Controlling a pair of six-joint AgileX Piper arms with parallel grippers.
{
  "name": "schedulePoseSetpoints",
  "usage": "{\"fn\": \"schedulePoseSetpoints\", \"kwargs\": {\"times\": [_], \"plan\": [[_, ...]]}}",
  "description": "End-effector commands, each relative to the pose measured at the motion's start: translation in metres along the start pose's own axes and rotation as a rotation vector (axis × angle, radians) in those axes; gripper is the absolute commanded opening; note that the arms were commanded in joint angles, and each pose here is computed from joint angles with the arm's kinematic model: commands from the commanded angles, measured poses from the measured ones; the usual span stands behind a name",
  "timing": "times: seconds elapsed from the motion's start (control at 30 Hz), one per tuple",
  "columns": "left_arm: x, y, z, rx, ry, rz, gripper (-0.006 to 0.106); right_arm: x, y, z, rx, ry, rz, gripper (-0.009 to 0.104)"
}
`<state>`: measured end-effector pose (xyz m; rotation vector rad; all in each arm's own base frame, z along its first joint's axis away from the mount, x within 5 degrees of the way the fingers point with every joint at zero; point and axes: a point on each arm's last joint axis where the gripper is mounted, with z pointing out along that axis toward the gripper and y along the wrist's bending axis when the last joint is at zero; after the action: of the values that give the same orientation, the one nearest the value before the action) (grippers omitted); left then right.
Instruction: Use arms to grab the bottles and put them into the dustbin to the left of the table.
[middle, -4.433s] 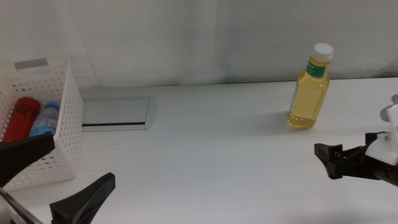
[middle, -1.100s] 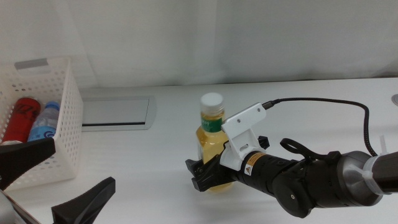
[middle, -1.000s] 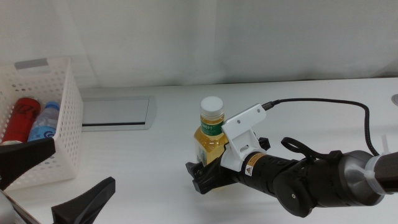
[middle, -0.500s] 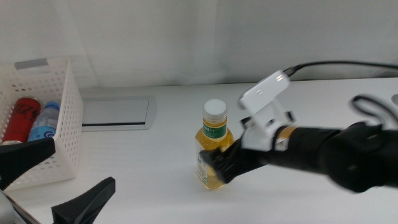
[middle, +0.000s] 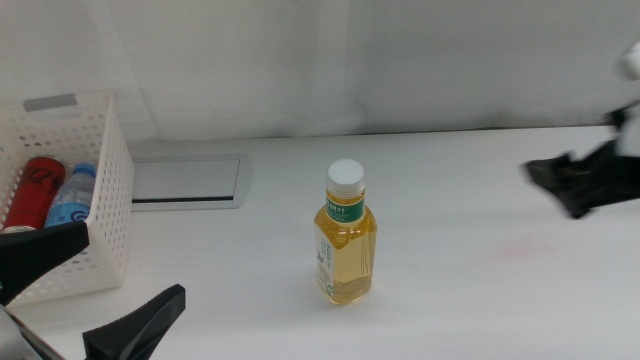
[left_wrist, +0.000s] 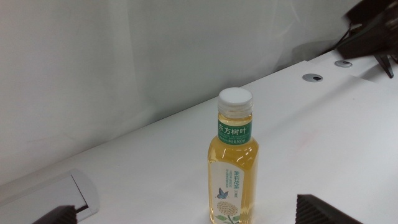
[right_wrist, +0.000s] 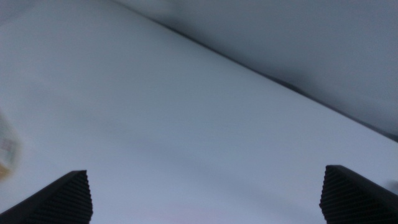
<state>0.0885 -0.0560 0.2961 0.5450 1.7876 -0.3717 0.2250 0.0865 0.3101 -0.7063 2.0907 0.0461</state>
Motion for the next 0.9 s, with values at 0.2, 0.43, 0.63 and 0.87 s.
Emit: {"fn": "schedulePoseSetpoints", "kwargs": {"times": [0.2, 0.43, 0.63, 0.87], "plan": [[0.001, -0.001, 0.0, 0.013, 0.004, -0.023, 0.091, 0.026, -0.026, -0.084, 0.204, 0.076, 0.049, 0.098], [0.001, -0.001, 0.0, 0.013, 0.004, -0.023, 0.091, 0.066, -0.016, -0.127, 0.336, -0.024, 0.268, -0.002], [0.001, -0.001, 0.001, 0.013, 0.006, -0.023, 0.091, 0.104, 0.006, -0.146, 0.319, -0.277, 0.398, -0.002], [0.012, -0.004, 0.014, 0.032, 0.076, -0.085, 0.091, 0.14, 0.021, -0.156, 0.329, -0.503, 0.451, -0.002]]}}
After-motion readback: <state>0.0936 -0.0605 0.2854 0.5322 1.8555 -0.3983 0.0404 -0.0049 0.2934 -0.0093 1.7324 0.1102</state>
